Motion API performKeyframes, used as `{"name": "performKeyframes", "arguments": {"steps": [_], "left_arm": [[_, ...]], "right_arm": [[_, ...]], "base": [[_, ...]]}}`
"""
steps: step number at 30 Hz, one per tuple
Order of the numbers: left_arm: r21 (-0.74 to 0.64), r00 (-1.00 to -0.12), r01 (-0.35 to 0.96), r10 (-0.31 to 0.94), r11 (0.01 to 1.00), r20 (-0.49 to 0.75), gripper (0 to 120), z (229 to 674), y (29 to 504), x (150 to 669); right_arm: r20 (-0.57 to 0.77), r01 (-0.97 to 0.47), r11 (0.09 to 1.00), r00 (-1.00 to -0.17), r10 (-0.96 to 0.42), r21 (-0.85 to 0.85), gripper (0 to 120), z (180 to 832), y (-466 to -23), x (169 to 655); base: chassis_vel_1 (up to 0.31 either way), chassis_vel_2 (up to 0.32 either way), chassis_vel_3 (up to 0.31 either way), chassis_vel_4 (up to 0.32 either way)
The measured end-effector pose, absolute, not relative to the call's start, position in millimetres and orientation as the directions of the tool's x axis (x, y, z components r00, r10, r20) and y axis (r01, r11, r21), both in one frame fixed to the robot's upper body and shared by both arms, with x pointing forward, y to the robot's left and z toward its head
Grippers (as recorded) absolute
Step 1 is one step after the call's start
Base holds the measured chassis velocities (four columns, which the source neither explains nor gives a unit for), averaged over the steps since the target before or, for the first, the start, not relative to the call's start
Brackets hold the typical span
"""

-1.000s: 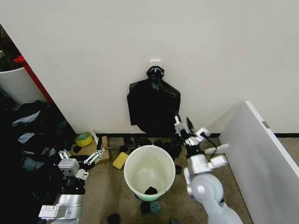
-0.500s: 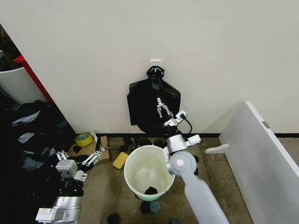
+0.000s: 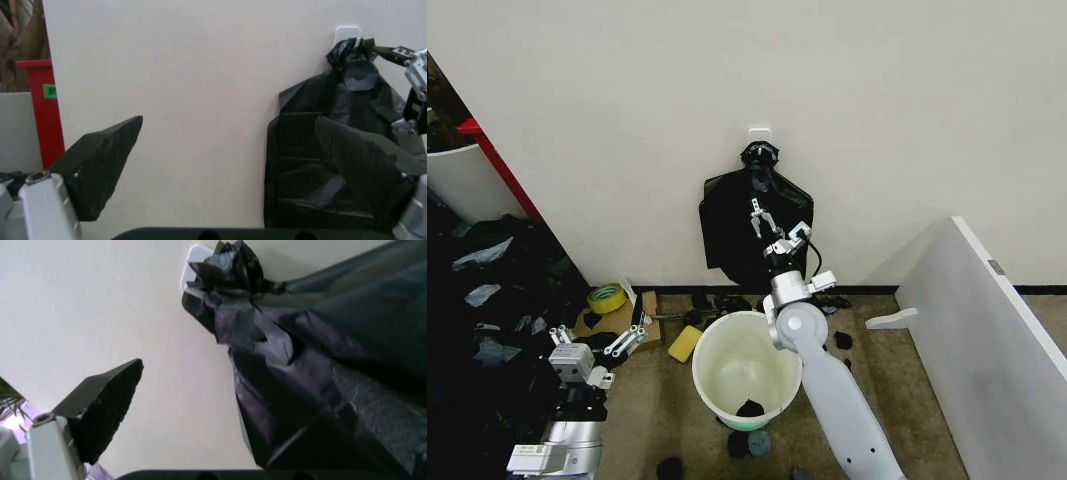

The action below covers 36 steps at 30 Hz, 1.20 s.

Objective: Place the garbage bag over the trash bin.

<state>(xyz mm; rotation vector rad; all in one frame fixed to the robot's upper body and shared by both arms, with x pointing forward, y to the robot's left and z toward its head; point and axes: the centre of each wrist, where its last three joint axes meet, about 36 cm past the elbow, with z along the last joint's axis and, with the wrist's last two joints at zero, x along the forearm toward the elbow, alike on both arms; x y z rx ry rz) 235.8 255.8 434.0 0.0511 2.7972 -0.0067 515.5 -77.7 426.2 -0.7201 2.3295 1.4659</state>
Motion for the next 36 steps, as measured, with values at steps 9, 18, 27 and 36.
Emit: {"name": "performKeyframes", "arguments": {"steps": [9, 18, 27, 36], "left_arm": [[0.001, -0.945, 0.032, 0.03, 0.999, -0.327, 100, 428.9, 257.3, 237.1], [0.0, -0.946, 0.032, 0.03, 0.999, -0.322, 100, 426.3, 257.8, 238.2], [-0.001, -0.947, 0.031, 0.03, 1.0, -0.32, 100, 425.3, 258.3, 238.6], [-0.006, -0.948, 0.031, 0.028, 0.999, -0.316, 100, 422.0, 257.6, 240.8]], "right_arm": [[-0.525, -0.577, 0.358, -0.816, -0.24, 0.734, 73, 433.3, -80.8, 532.0], [-0.541, -0.594, 0.36, -0.805, -0.245, 0.72, 47, 436.3, -81.6, 536.2], [-0.559, -0.617, 0.367, -0.787, -0.261, 0.696, 12, 436.0, -80.5, 536.4], [-0.557, -0.626, 0.382, -0.78, -0.286, 0.68, 0, 422.6, -86.6, 524.1]], "base": [[0.0, 0.0, 0.0, 0.0], [0.0, 0.0, 0.0, 0.0], [0.0, 0.0, 0.0, 0.0], [0.0, 0.0, 0.0, 0.0]]}}
